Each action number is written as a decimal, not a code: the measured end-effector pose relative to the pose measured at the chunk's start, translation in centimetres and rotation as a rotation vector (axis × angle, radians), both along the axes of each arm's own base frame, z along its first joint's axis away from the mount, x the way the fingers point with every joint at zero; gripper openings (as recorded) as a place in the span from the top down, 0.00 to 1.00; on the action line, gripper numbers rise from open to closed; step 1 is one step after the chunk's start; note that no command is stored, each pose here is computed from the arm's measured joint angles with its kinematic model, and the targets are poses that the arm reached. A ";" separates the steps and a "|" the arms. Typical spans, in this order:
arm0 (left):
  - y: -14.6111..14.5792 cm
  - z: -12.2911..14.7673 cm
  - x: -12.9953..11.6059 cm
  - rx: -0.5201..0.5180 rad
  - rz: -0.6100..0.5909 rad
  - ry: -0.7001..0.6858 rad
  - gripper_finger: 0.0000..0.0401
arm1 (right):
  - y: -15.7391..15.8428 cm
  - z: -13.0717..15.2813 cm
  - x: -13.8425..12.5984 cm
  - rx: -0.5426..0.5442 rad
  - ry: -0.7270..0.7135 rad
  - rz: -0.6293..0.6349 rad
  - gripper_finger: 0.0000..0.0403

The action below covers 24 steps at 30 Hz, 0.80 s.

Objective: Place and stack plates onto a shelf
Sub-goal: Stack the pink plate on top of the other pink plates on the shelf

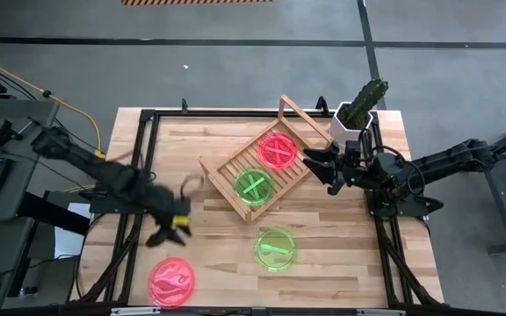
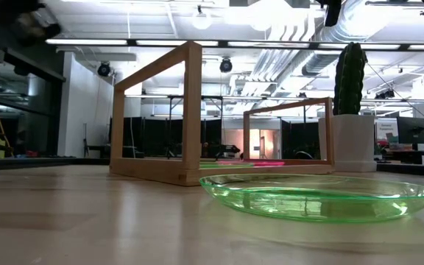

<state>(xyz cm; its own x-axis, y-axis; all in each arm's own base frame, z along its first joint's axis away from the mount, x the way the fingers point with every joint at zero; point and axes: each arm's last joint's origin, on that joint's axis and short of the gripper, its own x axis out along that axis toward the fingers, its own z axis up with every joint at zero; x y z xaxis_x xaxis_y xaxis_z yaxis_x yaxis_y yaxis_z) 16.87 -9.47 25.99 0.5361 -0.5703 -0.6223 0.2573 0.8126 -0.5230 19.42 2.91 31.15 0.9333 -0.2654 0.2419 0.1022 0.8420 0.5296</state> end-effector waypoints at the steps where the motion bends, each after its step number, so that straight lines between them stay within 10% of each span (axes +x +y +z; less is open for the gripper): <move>1: -1.0 -0.6 0.0 0.033 -0.046 0.017 0.59 | 0.0 0.0 0.0 0.002 0.001 -0.006 0.48; 11: -6.9 -7.5 0.8 0.457 -0.278 0.080 0.59 | -0.1 0.0 0.0 0.007 0.004 -0.028 0.48; 24: -8.5 -11.5 1.9 0.453 -0.374 0.201 0.59 | -0.1 -0.6 0.1 0.039 0.053 -0.017 0.48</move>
<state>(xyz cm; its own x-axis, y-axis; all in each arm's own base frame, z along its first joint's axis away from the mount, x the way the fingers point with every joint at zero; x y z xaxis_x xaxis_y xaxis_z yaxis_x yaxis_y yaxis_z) 18.78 -17.96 14.44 0.1982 -0.3527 -0.9145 0.4994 0.8392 -0.2154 19.55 2.86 30.53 0.9398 -0.2899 0.1811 0.1455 0.8187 0.5555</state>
